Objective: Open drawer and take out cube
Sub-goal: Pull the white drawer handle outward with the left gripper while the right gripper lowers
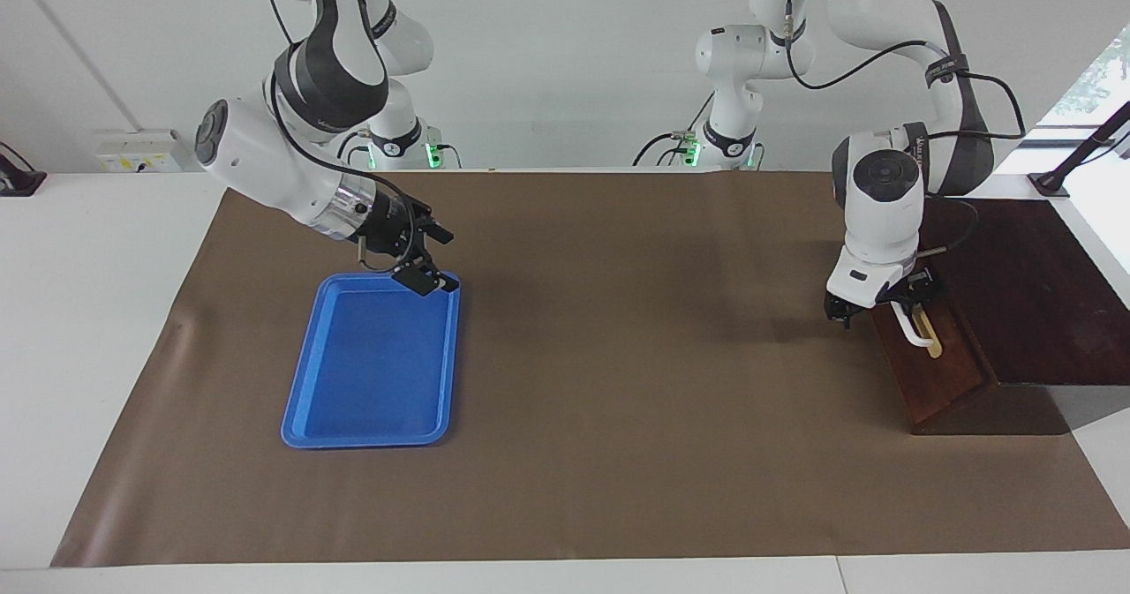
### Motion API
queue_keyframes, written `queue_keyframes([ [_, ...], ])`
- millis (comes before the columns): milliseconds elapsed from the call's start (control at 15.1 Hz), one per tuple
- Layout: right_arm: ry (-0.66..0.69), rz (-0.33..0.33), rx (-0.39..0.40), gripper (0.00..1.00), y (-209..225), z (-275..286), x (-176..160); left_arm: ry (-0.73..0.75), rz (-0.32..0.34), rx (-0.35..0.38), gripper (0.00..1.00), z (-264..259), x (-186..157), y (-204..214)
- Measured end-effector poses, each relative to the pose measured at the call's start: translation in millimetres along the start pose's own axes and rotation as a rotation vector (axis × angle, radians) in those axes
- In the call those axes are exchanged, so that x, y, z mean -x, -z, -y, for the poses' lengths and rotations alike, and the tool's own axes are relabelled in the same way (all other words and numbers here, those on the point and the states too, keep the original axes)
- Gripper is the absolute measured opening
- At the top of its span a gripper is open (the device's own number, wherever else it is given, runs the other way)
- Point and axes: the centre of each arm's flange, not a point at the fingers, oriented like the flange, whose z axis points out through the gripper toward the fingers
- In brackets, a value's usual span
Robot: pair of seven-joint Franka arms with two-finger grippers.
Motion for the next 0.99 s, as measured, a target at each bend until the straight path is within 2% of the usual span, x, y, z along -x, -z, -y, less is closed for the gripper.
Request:
queue_keyframes([
  [529, 0.013, 0.024, 0.003, 1.0, -1, -2, 15, -0.042, -0.028, 0.021, 1.0, -49, -1, 21],
  [860, -0.002, 0.026, -0.001, 1.0, 1, -3, 11, -0.054, -0.044, 0.053, 1.0, -88, 2, 37],
  [993, -0.016, 0.045, -0.009, 1.0, 2, -3, 8, -0.051, -0.042, 0.073, 1.0, -97, 3, 41],
])
